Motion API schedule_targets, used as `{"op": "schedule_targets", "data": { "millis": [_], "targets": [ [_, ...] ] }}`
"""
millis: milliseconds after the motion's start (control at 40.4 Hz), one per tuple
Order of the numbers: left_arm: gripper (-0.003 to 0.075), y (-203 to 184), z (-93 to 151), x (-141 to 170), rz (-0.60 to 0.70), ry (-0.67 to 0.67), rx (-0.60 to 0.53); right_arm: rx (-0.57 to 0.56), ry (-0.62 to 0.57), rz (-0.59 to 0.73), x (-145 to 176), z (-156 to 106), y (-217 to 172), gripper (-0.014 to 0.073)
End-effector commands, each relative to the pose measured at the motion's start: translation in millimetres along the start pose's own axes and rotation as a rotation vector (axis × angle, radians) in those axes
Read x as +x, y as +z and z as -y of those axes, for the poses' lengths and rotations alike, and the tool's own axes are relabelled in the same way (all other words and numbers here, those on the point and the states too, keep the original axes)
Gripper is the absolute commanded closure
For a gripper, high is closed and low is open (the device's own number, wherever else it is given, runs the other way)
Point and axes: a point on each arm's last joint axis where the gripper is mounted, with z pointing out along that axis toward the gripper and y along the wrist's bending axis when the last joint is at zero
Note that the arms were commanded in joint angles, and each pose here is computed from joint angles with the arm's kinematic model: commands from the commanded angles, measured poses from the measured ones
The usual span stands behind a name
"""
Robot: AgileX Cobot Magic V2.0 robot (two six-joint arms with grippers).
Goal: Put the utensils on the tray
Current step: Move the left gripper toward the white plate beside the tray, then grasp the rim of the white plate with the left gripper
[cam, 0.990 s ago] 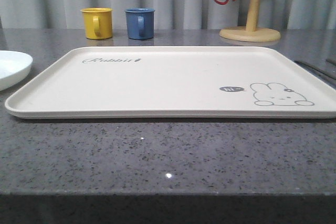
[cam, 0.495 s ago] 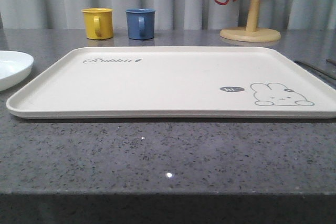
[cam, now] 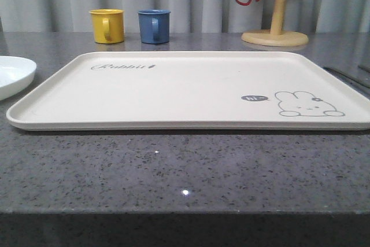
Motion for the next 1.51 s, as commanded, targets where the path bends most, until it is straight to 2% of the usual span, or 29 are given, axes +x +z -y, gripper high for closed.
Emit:
{"op": "schedule_targets", "data": {
  "millis": [0,124,247,396,569,668,792,1064,1386,1485],
  "targets": [
    [0.012,-0.6,-1.9,-16.8,0.091,-0.019,-0.01,-0.006,-0.007,0.091,-16.3,-1.9,-1.2,-0.0038],
    [0.0121,7.0,-1.7,-15.4,0.063,-0.014,-0.005,-0.006,-0.007,0.091,-16.3,-1.9,-1.2,-0.0038],
    [0.0121,31.9,4.3,-19.6,-0.085,-0.009,0.071,-0.006,-0.007,0.091,-16.3,-1.9,-1.2,-0.0038],
    [0.0121,71.7,23.0,-29.2,-0.387,0.064,0.233,-0.006,-0.007,0.091,-16.3,-1.9,-1.2,-0.0038],
    [0.0121,134.4,43.2,-17.6,-0.897,0.167,0.377,-0.006,-0.007,0.091,-16.3,-1.9,-1.2,-0.0038],
    [0.0121,160.6,48.7,-11.8,-1.018,0.196,0.411,-0.006,-0.007,0.091,-16.3,-1.9,-1.2,-0.0038],
    [0.0132,187.4,55.2,3.3,-1.105,0.199,0.424,-0.006,-0.007,0.091,-16.3,-1.9,-1.2,-0.0038],
    [0.0286,209.6,62.2,33.4,-1.228,0.219,0.451,-0.006,-0.007,0.091,-16.3,-1.9,-1.2,-0.0038],
    [0.0302,213.0,64.5,44.0,-1.289,0.216,0.465,-0.006,-0.007,0.091,-16.3,-1.9,-1.2,-0.0038],
    [0.033,212.4,64.5,45.8,-1.295,0.216,0.466,-0.006,-0.007,0.091,-16.3,-1.9,-1.2,-0.0038]
  ]
}}
